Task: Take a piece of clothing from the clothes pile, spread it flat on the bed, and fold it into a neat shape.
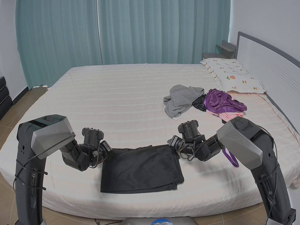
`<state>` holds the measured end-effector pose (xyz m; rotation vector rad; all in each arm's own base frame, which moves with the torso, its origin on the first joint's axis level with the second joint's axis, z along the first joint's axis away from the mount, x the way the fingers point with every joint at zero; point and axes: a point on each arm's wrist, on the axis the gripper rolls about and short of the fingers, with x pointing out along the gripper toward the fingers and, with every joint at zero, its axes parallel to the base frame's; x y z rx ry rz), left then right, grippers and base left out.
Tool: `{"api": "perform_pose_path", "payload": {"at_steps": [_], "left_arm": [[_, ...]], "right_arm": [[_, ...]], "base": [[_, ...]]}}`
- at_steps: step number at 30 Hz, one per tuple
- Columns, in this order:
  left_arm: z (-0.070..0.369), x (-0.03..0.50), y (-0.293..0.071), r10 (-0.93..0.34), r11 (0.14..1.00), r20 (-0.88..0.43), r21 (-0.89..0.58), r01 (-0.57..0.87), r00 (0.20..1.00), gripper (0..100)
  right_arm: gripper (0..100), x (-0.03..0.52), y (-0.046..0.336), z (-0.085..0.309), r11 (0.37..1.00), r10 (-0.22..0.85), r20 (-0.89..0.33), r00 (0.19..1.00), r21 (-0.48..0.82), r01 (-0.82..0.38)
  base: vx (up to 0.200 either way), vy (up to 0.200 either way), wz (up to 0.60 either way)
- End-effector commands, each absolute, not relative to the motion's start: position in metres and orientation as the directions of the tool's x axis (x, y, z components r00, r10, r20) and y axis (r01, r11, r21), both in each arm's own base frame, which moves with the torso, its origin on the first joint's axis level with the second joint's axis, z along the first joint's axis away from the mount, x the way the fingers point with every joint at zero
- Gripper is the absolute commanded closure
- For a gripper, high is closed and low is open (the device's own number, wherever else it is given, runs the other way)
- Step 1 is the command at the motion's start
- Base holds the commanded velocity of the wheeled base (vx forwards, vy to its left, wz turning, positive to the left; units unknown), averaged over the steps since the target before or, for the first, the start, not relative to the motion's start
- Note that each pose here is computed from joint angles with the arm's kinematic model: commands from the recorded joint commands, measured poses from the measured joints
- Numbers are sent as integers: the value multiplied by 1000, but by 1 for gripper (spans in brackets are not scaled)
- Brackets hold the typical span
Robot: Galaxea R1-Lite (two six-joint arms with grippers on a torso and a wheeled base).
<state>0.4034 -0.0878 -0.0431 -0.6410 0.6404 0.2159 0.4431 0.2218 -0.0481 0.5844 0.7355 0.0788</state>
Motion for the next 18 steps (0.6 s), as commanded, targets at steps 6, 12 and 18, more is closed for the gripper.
{"api": "perform_pose_path", "payload": {"at_steps": [6,12,18], "left_arm": [[-45,402,-84,5,787,-623,-480,-387,783,100],[-44,406,-81,14,782,-612,-486,-390,791,100],[-46,406,-79,17,783,-614,-482,-392,789,100]], "right_arm": [[100,450,221,-51,839,235,-590,772,525,145],[100,454,214,-52,830,223,-575,787,535,156],[100,455,215,-53,829,226,-574,787,538,155]], "base": [[0,0,0],[0,0,0],[0,0,0]]}}
